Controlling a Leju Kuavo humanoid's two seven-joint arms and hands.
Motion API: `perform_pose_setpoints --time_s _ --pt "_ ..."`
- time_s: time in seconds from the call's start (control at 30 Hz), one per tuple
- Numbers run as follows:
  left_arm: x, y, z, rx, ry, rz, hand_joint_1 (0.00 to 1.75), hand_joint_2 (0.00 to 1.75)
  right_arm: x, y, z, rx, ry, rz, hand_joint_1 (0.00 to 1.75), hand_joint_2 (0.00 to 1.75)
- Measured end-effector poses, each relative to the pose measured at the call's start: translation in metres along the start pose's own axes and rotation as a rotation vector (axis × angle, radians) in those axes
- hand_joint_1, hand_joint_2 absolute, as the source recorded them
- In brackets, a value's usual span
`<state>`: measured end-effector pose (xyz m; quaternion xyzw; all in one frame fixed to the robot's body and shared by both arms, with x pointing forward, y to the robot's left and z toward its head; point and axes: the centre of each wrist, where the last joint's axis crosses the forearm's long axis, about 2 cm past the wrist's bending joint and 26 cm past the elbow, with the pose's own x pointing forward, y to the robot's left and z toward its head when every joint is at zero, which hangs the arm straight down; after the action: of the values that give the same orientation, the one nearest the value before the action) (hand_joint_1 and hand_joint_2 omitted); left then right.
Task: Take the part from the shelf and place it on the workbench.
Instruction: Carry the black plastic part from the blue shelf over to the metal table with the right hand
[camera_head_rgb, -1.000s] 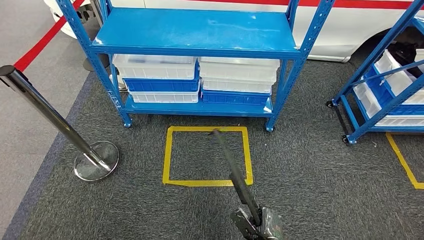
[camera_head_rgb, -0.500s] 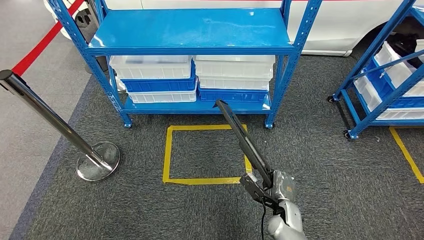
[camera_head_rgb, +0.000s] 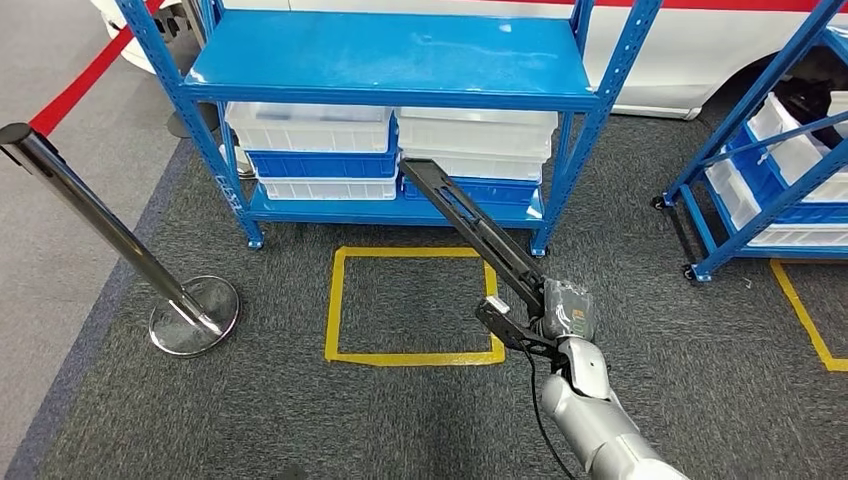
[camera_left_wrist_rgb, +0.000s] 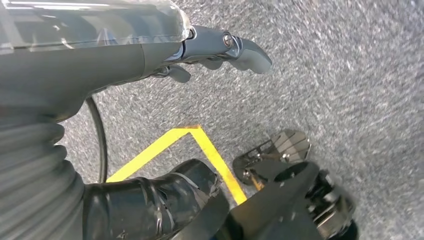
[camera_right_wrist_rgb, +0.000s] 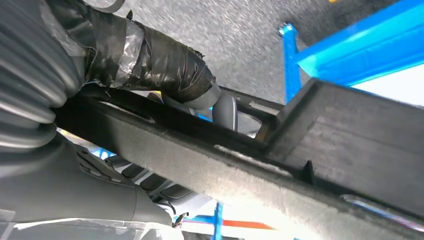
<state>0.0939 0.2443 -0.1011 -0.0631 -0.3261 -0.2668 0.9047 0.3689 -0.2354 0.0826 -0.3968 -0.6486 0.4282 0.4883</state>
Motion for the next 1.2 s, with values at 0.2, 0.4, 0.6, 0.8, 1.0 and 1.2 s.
perform_pose_setpoints --time_s 0.2,0.4,0.6,0.8,1.0,1.2 --pt "0.003 0.000 -0.001 -0.007 -0.004 -0.012 0.00 1.75 0.008 -0.003 -0.005 -0.016 -0.028 -0.022 1.75 1.75" --pt "0.005 0.001 -0.002 -0.008 -0.007 -0.018 0.00 1.75 0.017 -0.004 -0.009 -0.029 -0.051 -0.042 1.75 1.75" --pt "0.005 0.001 -0.002 -0.008 -0.005 -0.018 0.00 1.75 0.022 -0.003 -0.009 -0.030 -0.059 -0.050 1.75 1.75" --pt "0.006 0.004 -0.003 -0.005 -0.007 -0.027 0.00 1.75 0.027 -0.002 -0.010 -0.028 -0.070 -0.055 1.75 1.75" --pt "0.007 0.003 -0.004 -0.012 -0.009 -0.035 0.00 1.75 0.032 -0.002 -0.011 -0.024 -0.090 -0.040 1.75 1.75" --pt "0.006 0.001 -0.003 -0.019 -0.006 -0.034 0.00 1.75 0.034 0.005 -0.004 -0.003 -0.100 -0.037 1.75 1.75"
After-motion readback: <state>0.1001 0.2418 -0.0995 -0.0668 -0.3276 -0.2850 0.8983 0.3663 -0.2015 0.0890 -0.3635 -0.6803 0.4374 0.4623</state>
